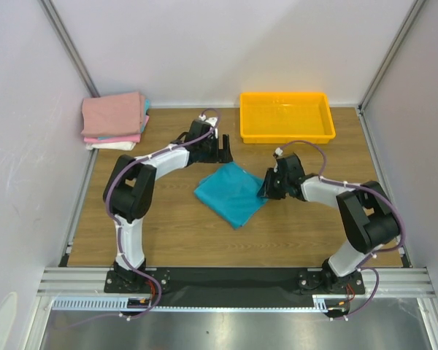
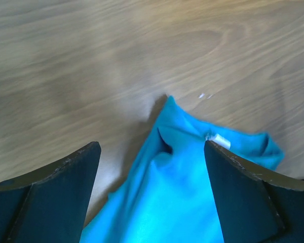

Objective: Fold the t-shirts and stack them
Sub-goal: Neatly place the folded tshirt to the corner

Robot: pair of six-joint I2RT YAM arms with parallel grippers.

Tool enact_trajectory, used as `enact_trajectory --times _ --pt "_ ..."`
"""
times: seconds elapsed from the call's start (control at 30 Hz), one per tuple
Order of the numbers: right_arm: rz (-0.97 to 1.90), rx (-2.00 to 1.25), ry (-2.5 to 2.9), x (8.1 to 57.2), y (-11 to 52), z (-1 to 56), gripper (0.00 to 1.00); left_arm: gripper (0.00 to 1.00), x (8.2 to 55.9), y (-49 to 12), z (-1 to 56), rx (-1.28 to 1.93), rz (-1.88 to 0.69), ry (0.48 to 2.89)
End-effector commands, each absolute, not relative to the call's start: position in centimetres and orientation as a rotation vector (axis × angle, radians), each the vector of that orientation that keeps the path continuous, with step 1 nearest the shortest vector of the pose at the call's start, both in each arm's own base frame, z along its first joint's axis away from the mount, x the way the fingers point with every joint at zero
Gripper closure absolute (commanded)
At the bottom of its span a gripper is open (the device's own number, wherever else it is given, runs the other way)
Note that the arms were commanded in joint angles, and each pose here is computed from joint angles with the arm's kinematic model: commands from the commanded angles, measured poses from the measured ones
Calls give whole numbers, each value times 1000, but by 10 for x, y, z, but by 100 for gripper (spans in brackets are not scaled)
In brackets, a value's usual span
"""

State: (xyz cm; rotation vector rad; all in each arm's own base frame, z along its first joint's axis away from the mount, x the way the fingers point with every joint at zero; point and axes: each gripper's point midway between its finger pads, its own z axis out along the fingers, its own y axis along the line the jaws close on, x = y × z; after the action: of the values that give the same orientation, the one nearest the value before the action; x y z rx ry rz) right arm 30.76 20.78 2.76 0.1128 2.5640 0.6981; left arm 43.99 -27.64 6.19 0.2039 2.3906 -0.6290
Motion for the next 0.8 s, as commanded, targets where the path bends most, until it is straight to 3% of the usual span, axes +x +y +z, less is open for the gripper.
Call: enact_trajectory --times 0.0,0.5,0.77 --pt "669 18 2499 342 216 32 74 10 439 -256 108 283 -523 2298" --pt "650 -182 2446 431 236 40 75 9 378 -194 65 29 -337 2474" --pt "840 -266 2326 434 264 109 68 9 367 -203 49 -34 -441 2487"
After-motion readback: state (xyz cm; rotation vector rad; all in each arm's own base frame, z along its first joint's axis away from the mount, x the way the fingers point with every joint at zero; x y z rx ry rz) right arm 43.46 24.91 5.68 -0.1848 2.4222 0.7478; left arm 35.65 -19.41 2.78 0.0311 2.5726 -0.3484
